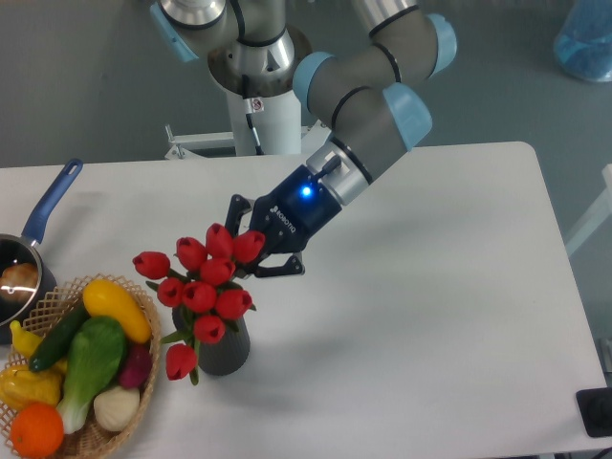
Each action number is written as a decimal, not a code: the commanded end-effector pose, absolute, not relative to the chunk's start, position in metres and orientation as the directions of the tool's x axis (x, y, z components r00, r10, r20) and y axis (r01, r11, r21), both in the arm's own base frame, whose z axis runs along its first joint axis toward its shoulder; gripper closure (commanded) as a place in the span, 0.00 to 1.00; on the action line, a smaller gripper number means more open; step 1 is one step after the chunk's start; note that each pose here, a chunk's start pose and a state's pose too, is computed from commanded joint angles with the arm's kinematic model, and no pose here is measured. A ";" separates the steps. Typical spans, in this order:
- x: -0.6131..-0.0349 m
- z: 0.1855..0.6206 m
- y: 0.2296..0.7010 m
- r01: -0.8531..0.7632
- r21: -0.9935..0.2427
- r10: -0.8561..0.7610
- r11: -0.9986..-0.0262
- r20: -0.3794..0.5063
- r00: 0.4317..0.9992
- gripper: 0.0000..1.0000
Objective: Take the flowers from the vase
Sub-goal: 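Lift the tulip bunch up and out of the black vase, then hold the tulips raised above the table, away from the vase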
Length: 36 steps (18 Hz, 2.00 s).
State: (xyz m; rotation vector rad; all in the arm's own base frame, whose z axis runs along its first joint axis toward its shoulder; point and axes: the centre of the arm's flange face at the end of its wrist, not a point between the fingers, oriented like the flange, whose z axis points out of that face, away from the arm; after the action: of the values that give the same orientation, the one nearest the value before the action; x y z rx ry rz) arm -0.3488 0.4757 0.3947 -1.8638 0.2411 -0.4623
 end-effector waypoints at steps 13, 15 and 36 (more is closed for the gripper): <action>-0.387 0.471 0.455 0.197 -0.953 -0.348 -0.229 0.269 0.898 1.00; -0.402 0.478 0.440 0.240 -0.951 -0.339 -0.194 0.295 0.894 1.00; -0.474 0.458 0.384 -0.049 -0.891 -0.081 -0.452 -0.014 0.997 0.98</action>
State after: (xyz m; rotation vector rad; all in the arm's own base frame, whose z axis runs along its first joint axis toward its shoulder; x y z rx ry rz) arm -0.4738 0.3840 0.4581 -2.0405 0.0919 -0.0365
